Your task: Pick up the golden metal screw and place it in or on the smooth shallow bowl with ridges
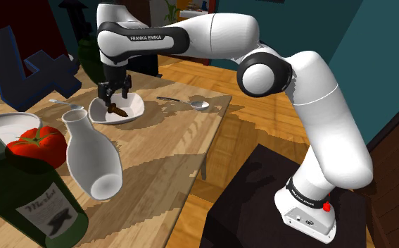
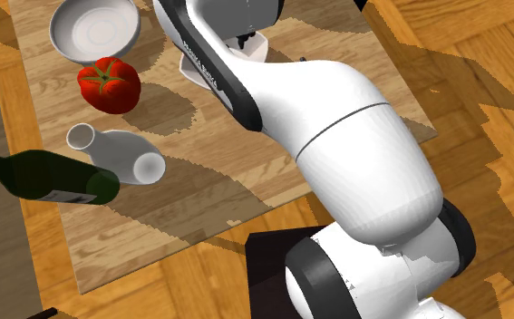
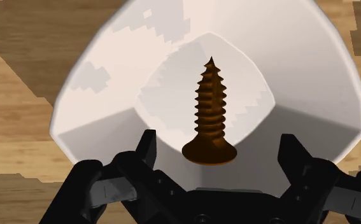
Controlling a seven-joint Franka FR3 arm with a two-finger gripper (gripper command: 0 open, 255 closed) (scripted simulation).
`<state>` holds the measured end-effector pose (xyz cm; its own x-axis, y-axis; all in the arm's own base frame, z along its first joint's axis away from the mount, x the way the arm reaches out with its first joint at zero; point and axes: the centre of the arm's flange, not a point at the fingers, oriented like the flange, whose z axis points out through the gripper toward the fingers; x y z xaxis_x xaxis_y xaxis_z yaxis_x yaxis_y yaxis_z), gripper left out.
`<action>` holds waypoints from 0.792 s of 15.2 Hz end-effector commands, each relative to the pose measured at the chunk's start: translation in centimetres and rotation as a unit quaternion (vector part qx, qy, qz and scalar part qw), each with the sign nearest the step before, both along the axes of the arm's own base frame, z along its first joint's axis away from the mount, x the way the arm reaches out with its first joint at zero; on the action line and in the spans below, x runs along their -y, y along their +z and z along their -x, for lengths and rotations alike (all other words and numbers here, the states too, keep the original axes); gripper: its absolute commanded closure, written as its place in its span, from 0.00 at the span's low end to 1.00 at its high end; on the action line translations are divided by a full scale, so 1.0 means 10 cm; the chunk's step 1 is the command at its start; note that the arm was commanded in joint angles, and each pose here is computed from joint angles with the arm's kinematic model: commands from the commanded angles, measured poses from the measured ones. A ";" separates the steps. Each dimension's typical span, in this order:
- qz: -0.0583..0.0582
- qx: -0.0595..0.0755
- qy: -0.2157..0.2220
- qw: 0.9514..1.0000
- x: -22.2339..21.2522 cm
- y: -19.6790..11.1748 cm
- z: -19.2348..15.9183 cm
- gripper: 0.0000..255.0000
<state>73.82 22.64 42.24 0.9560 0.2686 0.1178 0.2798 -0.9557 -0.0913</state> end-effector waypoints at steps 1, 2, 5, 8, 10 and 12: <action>0.000 0.000 0.000 1.000 0.02 0.13 0.01 0.00; 0.000 0.000 0.000 1.000 0.03 0.26 0.02 0.00; 0.000 0.000 0.000 1.000 0.06 0.49 0.04 0.00; 0.000 0.000 0.000 1.000 0.06 0.49 0.04 0.00; 0.000 0.000 0.000 1.000 0.06 0.49 0.04 0.00; 0.000 0.000 0.000 1.000 0.06 0.49 0.04 0.00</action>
